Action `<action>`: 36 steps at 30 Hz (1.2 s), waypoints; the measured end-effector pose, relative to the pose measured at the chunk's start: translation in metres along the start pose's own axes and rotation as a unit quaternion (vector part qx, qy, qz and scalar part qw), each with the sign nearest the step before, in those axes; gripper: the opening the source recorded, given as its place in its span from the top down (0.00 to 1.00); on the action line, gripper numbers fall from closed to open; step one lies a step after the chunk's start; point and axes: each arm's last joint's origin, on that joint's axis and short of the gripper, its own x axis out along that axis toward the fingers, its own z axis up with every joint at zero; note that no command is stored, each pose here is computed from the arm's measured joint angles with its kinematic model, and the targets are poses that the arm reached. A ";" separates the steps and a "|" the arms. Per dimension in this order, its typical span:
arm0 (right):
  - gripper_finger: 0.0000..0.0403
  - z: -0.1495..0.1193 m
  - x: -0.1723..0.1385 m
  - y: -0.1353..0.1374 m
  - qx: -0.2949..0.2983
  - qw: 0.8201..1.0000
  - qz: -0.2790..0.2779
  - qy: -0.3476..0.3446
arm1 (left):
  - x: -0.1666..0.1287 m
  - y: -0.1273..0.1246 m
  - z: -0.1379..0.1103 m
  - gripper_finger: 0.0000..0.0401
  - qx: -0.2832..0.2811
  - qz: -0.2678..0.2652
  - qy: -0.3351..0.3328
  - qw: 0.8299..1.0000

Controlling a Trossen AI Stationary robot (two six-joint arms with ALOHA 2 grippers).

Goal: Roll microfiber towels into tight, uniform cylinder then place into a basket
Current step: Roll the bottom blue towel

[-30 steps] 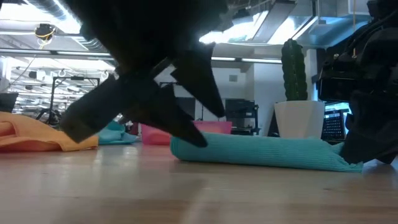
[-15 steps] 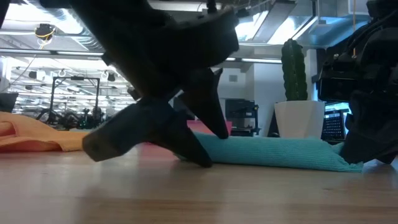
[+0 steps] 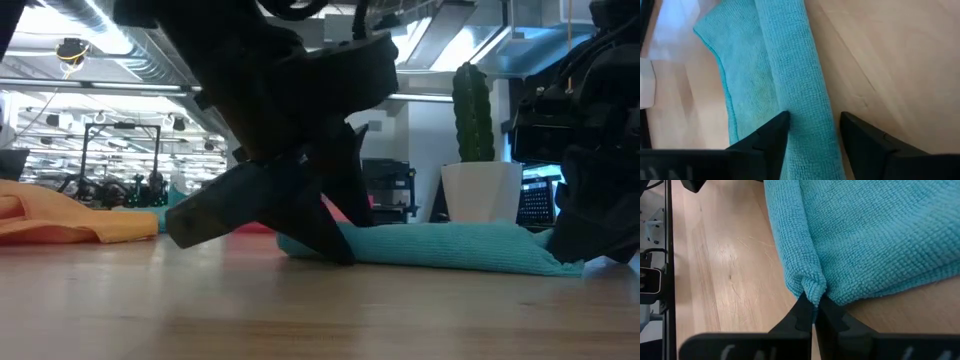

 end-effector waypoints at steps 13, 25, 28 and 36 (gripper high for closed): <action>0.98 0.004 -0.001 0.011 -0.063 0.997 0.033 0.005 | 0.006 0.007 -0.004 0.90 -0.024 -0.032 -0.002 0.999; 0.69 0.009 -0.013 0.016 -0.177 0.984 0.033 -0.003 | 0.005 0.004 -0.004 1.00 -0.038 -0.064 -0.008 0.997; 0.58 0.011 -0.018 0.017 -0.177 0.984 0.033 0.002 | 0.005 0.003 -0.004 1.00 -0.056 -0.070 -0.007 0.996; 0.45 0.018 -0.049 0.025 -0.186 0.981 0.048 -0.014 | -0.007 0.008 -0.002 1.00 -0.133 -0.119 -0.017 0.984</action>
